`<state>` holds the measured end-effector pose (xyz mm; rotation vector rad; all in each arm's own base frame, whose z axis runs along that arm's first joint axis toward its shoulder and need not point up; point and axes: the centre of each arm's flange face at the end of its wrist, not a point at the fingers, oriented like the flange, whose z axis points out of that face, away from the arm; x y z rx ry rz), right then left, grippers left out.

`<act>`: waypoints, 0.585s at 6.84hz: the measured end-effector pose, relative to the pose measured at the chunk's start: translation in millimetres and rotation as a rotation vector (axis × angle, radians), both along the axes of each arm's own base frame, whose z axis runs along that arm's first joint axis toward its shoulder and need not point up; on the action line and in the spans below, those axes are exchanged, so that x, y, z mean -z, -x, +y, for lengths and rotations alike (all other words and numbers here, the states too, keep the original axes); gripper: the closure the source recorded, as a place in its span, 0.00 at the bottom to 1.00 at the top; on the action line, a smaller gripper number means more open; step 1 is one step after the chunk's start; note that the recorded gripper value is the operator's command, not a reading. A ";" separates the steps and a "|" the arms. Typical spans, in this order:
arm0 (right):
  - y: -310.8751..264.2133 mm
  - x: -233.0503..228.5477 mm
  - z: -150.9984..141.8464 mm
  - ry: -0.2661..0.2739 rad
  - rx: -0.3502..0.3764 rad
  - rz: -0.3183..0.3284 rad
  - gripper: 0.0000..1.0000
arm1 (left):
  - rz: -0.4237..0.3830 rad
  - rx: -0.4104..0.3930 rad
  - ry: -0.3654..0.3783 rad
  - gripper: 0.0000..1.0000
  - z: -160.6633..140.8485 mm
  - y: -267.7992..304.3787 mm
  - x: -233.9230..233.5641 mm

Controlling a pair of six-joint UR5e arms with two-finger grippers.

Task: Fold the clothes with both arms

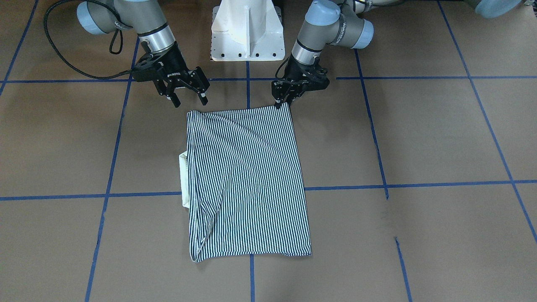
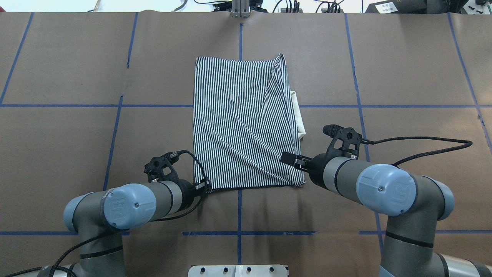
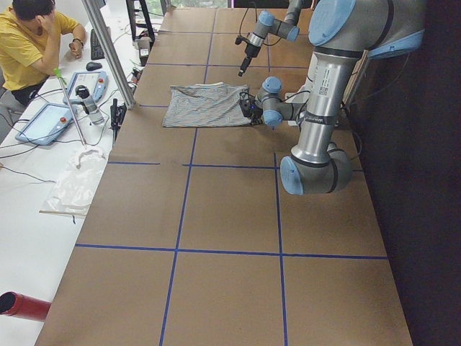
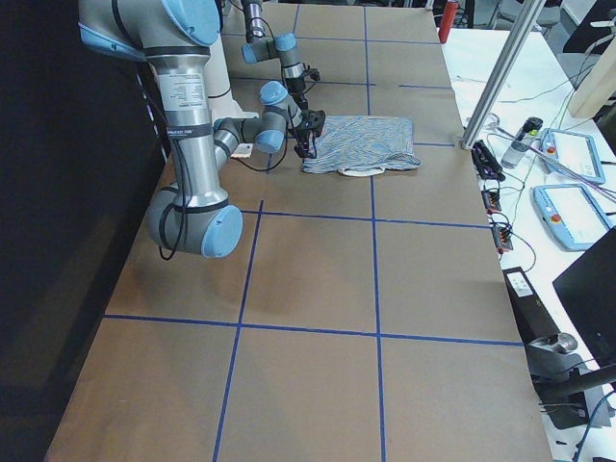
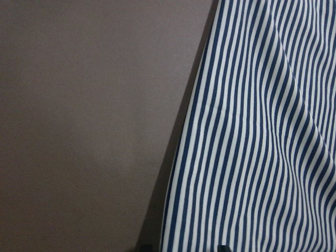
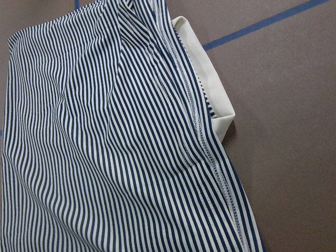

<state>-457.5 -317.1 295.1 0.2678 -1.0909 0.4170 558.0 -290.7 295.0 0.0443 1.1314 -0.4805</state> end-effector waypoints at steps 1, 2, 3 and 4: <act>0.0 -0.1 -0.1 0.000 0.000 0.000 0.01 | 0.002 -0.003 -0.002 1.00 0.4 0.6 1.1; 0.1 -0.3 -0.2 0.000 -0.001 0.001 0.01 | 0.002 -0.005 -0.005 1.00 0.2 1.4 1.7; 0.4 -0.6 0.0 0.000 -0.001 0.001 0.01 | 0.004 -0.005 -0.008 1.00 -0.1 2.4 2.7; 0.7 -1.0 0.0 -0.001 -0.002 0.003 0.01 | 0.005 -0.005 -0.009 1.00 -0.2 3.1 3.6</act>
